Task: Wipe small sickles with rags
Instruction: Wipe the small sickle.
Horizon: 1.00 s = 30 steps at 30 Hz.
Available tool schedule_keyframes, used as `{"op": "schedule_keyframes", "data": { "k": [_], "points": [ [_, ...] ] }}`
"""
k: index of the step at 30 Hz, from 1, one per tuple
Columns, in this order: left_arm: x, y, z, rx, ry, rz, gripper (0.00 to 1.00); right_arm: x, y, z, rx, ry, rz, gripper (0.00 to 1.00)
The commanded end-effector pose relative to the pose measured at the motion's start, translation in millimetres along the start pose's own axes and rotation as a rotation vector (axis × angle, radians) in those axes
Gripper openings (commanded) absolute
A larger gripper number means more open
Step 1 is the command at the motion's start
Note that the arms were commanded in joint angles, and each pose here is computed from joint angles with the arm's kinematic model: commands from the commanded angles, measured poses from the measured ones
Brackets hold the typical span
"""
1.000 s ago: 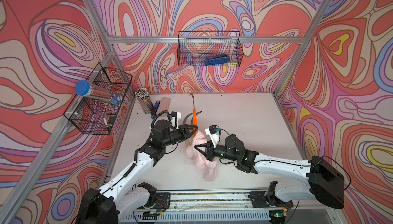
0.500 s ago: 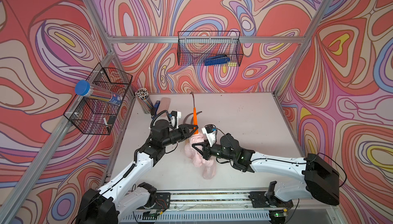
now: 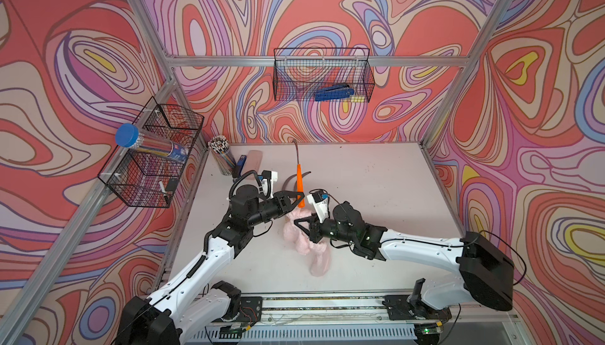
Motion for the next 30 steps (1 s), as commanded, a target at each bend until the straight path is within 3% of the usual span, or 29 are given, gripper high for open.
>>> {"op": "schedule_keyframes", "data": {
  "k": [1,13,22,26,30],
  "points": [
    [-7,2,2,-0.011,-0.027,-0.043,0.0,15,25,20,-0.08,0.044,0.021,0.0],
    [-2,-4,2,0.002,-0.014,-0.046,0.0,22,66,33,-0.173,0.075,-0.043,0.0],
    [-6,3,-2,0.01,-0.029,-0.061,0.0,-32,104,49,-0.274,-0.044,-0.152,0.0],
    [-8,2,-4,0.052,-0.022,-0.098,0.0,-46,99,60,-0.274,-0.051,-0.189,0.0],
    [-8,0,-10,0.113,-0.022,-0.156,0.0,-43,75,77,-0.23,0.001,-0.119,0.0]
  ]
}}
Point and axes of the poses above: each gripper's point midway between its finger pads, its own y axis back along the fingers, its own x axis along the line the jaws close on, z = x × y, the point moved 10 cm from there along y, back along the fingers, and after that the axes turned 4 degrees about -y, right-handed, at the moved point
